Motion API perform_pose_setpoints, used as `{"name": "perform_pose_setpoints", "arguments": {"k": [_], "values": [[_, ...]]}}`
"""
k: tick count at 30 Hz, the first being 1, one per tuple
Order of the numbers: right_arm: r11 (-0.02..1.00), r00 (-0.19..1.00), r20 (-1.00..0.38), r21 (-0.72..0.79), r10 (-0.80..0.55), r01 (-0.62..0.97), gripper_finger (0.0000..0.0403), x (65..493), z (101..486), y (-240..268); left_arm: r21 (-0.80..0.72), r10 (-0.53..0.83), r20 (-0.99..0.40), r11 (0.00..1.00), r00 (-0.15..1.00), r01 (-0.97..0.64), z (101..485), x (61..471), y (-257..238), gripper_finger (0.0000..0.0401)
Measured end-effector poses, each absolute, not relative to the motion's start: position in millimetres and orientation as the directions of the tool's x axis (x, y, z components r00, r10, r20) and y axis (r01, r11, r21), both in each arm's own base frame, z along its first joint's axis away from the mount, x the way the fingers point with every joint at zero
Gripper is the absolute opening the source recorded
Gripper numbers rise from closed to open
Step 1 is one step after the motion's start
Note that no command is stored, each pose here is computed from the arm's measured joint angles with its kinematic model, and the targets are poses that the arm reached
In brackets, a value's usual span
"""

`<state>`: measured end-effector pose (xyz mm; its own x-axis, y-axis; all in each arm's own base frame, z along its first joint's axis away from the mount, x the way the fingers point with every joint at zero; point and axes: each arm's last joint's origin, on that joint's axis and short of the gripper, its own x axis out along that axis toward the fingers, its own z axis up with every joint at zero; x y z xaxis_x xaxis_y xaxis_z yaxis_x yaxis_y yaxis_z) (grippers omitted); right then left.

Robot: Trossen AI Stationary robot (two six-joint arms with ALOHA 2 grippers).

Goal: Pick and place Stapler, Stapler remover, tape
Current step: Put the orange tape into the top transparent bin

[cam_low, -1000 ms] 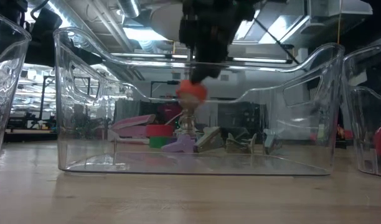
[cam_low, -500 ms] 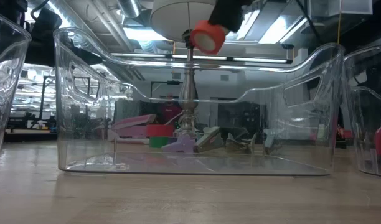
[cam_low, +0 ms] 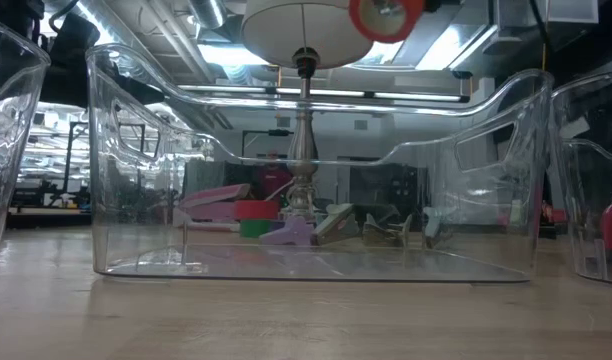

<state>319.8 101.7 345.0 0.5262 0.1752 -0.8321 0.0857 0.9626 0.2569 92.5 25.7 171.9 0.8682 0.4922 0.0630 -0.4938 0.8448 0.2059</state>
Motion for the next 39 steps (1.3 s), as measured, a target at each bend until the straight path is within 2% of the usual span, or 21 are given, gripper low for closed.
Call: {"name": "perform_pose_setpoints", "arguments": {"k": [9, 13, 19, 27, 33, 39], "values": [[0.955, 0.551, -0.821, 0.267, 0.153, 0.133, 0.0018, 318, 339, 129, 0.206, 0.492, 0.063, 0.845, 0.868, -0.494, 172, 92, 26, 0.0239], [0.959, 0.556, -0.819, 0.254, 0.145, 0.123, 0.0018, 326, 319, 133, 0.206, 0.492, 0.063, 0.845, 0.868, -0.494, 172, 92, 26, 0.0239], [0.982, 0.481, -0.869, 0.171, 0.112, 0.080, 0.0018, 337, 274, 131, 0.206, 0.492, 0.063, 0.845, 0.868, -0.494, 172, 93, 26, 0.0239], [0.980, 0.416, -0.889, 0.194, 0.191, -0.037, 0.0019, 347, 230, 127, 0.206, 0.492, 0.062, 0.845, 0.868, -0.493, 172, 93, 26, 0.0239], [0.974, 0.408, -0.885, 0.190, 0.224, -0.123, 0.0019, 350, 211, 121, 0.206, 0.492, 0.064, 0.845, 0.868, -0.494, 172, 92, 26, 0.0239], [0.980, 0.360, -0.912, 0.175, 0.196, -0.091, 0.0019, 344, 194, 108, 0.206, 0.492, 0.063, 0.845, 0.868, -0.493, 172, 93, 26, 0.0239]]}}
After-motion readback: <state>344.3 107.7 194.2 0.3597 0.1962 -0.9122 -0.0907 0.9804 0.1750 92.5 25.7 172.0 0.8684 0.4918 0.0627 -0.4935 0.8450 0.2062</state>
